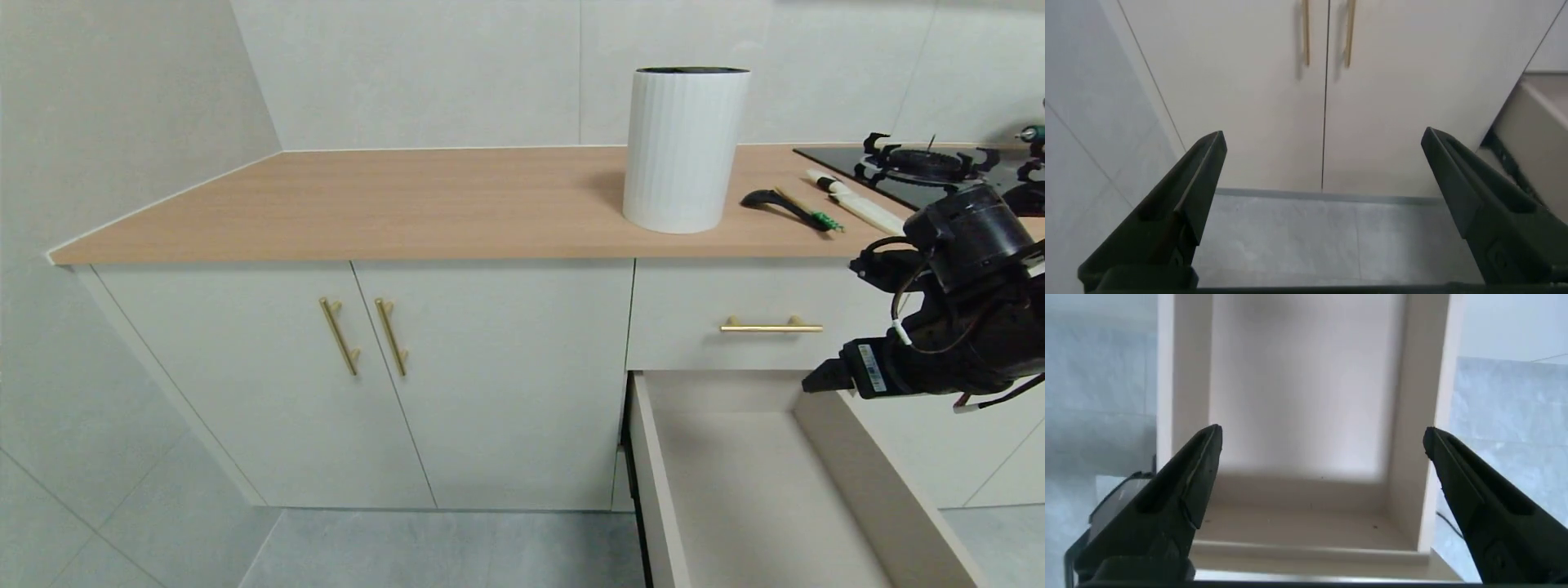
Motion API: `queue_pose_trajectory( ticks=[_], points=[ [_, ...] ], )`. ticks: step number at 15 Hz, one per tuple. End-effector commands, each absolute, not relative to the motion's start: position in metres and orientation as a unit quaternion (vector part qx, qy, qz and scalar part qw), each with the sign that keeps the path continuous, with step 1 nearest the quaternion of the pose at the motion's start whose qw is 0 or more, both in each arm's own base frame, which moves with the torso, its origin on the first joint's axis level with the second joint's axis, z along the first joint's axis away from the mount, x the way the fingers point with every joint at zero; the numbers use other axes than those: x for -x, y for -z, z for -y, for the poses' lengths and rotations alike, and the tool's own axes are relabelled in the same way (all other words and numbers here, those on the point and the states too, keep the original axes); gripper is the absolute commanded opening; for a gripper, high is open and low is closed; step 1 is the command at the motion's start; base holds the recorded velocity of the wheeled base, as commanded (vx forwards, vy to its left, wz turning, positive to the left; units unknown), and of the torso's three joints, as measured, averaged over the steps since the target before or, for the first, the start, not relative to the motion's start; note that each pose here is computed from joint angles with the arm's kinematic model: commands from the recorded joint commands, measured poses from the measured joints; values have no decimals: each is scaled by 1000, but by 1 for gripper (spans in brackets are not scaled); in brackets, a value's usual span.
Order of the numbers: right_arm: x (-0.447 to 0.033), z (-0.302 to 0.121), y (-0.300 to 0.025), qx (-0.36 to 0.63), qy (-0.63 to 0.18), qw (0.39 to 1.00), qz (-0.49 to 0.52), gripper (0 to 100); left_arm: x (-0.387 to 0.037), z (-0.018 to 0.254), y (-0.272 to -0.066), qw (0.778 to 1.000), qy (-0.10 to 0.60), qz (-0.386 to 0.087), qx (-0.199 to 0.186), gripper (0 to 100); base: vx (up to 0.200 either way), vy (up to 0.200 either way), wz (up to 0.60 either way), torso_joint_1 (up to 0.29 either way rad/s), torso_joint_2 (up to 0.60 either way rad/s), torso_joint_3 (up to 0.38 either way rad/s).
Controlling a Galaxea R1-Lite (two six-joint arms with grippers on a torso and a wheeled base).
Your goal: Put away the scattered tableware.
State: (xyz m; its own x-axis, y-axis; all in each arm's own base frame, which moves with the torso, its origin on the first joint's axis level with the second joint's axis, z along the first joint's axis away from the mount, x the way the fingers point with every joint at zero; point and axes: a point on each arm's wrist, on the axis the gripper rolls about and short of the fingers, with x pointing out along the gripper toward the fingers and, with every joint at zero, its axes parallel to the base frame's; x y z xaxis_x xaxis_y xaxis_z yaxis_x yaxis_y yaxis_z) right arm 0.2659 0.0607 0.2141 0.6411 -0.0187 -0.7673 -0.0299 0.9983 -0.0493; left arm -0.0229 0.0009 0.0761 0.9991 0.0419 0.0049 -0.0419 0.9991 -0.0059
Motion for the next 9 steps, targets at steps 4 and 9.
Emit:
queue_pose_trajectory(
  ticks=[4,9],
  points=[
    [-265,-60,-215,29,-1,906,-421,100,23,-1,-76,1000,-21,2,3,100,0,0,0,160,-471,-295],
    [-266,-60,-215,31,3,907,-420,100,23,-1,-76,1000,-21,2,3,100,0,0,0,189,-471,-285]
  ],
)
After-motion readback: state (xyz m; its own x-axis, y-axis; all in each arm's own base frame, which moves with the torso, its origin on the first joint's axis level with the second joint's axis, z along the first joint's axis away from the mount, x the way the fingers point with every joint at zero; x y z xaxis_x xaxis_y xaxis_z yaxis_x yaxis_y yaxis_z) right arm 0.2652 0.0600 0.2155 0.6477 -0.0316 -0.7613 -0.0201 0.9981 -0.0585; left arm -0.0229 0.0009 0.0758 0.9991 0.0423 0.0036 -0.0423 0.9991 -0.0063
